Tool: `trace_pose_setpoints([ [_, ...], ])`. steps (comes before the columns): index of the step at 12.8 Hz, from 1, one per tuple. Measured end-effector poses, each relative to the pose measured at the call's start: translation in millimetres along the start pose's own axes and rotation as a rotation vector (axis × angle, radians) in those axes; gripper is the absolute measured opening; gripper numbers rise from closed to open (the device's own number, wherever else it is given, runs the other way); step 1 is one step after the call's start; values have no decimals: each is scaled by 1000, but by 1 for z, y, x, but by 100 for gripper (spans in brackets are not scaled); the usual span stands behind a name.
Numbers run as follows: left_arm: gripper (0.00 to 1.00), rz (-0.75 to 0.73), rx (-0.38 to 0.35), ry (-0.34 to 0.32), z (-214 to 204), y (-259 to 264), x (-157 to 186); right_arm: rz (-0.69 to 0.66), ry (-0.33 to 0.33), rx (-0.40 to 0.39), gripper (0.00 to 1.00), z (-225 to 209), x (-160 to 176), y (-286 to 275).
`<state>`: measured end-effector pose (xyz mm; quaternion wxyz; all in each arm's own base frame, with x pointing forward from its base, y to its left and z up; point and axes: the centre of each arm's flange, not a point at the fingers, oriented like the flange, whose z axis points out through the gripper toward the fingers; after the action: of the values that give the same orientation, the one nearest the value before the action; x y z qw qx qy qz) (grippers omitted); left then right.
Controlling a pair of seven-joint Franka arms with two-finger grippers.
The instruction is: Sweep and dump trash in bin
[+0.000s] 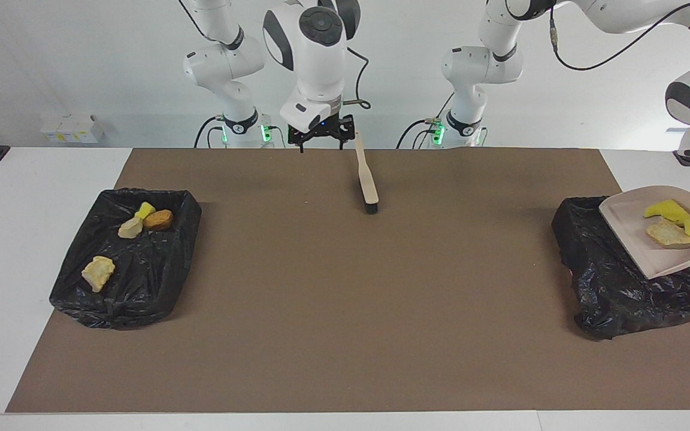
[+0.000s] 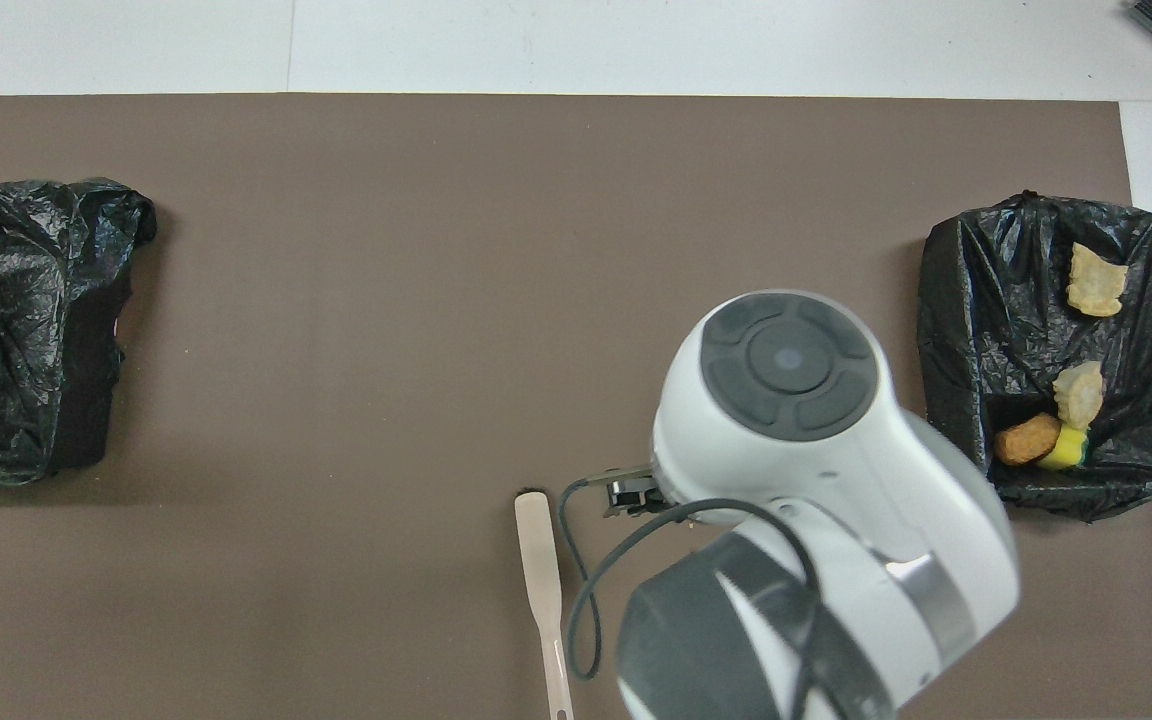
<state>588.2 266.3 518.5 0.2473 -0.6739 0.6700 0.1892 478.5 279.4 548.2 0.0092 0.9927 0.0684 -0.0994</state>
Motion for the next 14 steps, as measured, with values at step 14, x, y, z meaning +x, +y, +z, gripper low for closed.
trace_pose_setpoints([
  [14, 32, 100, -88, -481, -79, -30, 33, 40, 86, 27, 100, -53, 29, 300],
])
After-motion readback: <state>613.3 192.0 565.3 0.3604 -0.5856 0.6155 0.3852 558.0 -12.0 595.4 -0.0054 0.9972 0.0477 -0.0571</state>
